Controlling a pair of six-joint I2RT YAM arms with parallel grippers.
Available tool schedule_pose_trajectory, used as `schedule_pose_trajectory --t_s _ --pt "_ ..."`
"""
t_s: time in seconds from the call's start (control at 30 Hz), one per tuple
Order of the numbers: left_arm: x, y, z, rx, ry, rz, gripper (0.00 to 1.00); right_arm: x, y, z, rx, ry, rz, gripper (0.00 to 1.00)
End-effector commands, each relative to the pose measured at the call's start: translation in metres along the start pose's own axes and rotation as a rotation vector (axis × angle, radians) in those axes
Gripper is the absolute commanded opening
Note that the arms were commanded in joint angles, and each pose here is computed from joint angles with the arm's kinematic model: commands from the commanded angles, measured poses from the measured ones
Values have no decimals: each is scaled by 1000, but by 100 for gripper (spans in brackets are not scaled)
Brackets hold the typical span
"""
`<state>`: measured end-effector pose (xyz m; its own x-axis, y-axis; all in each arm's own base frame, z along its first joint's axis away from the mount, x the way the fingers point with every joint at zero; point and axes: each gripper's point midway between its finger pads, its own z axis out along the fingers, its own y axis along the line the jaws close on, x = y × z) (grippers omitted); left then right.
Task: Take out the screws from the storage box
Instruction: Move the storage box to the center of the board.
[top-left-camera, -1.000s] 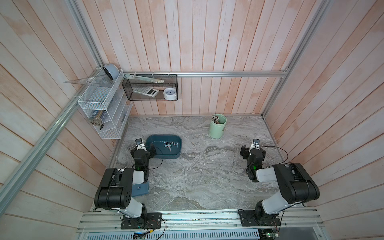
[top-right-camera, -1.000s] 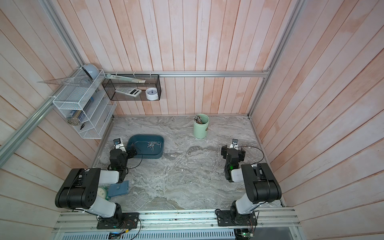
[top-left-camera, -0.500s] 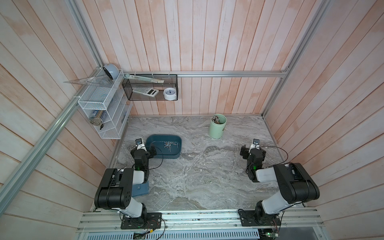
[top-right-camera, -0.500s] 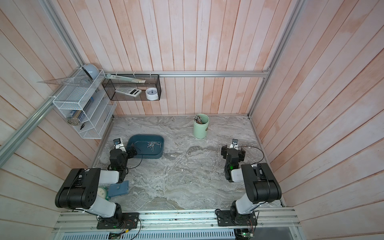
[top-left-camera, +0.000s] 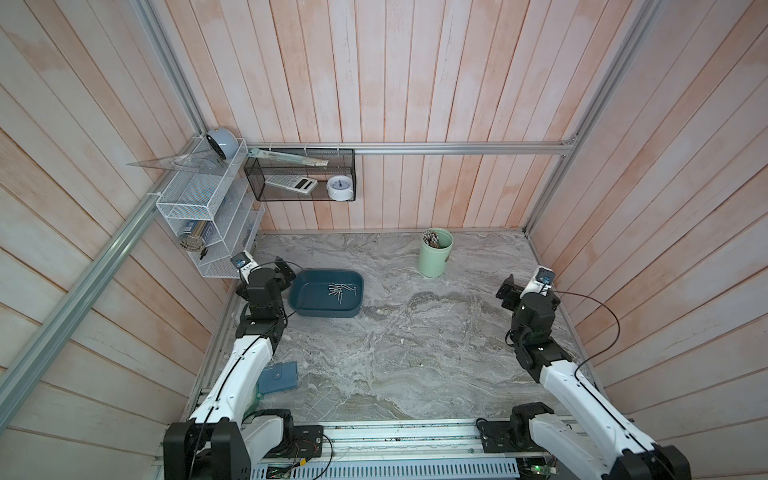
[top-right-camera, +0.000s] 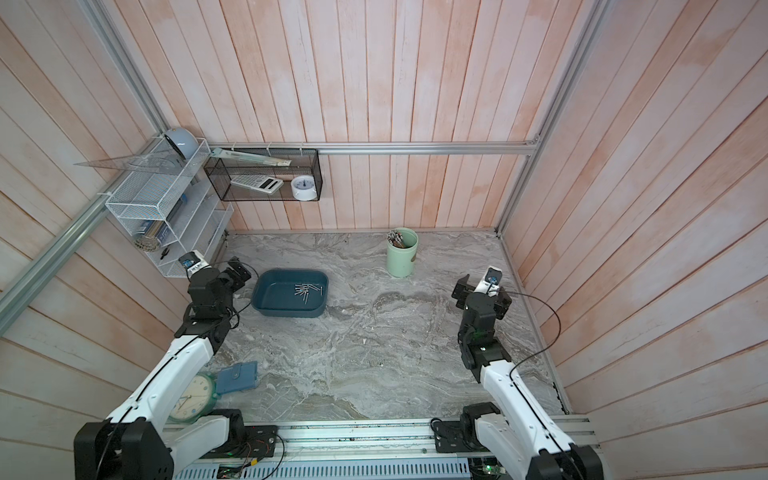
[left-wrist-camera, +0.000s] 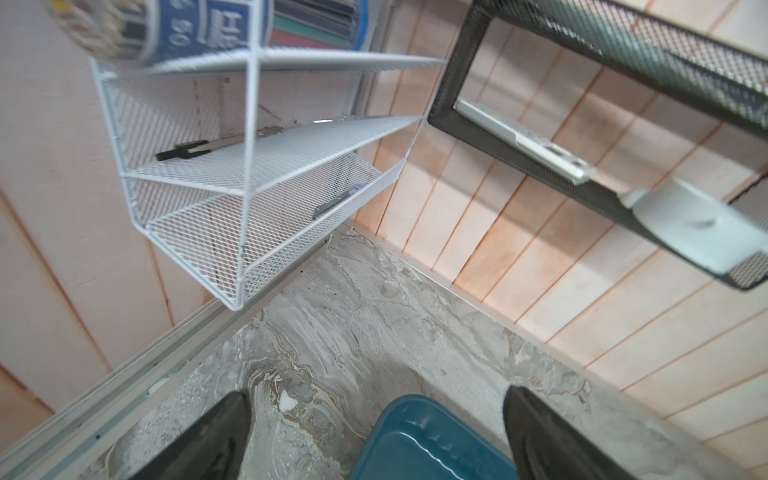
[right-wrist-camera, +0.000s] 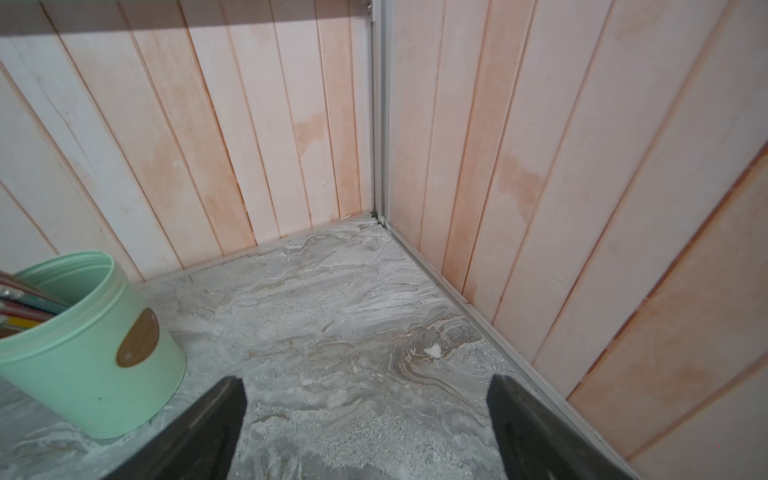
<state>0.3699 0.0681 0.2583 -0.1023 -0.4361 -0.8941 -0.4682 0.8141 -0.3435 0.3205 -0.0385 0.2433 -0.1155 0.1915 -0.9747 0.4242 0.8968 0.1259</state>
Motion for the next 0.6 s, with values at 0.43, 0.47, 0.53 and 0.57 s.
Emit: schedule_pose_trajectory --t_s 0.43,0.47,0.53,0.57 --pt "54 -27 -54 194 349 -16 100 -11 65 -33 -294 388 431 98" --pt "60 -30 -55 199 379 1 100 -13 79 -35 -304 405 405 98" --pt "68 -33 -57 201 427 16 100 -17 109 -39 -329 429 331 97" --pt "73 -33 -60 196 460 24 100 -16 128 -42 -353 448 283 98"
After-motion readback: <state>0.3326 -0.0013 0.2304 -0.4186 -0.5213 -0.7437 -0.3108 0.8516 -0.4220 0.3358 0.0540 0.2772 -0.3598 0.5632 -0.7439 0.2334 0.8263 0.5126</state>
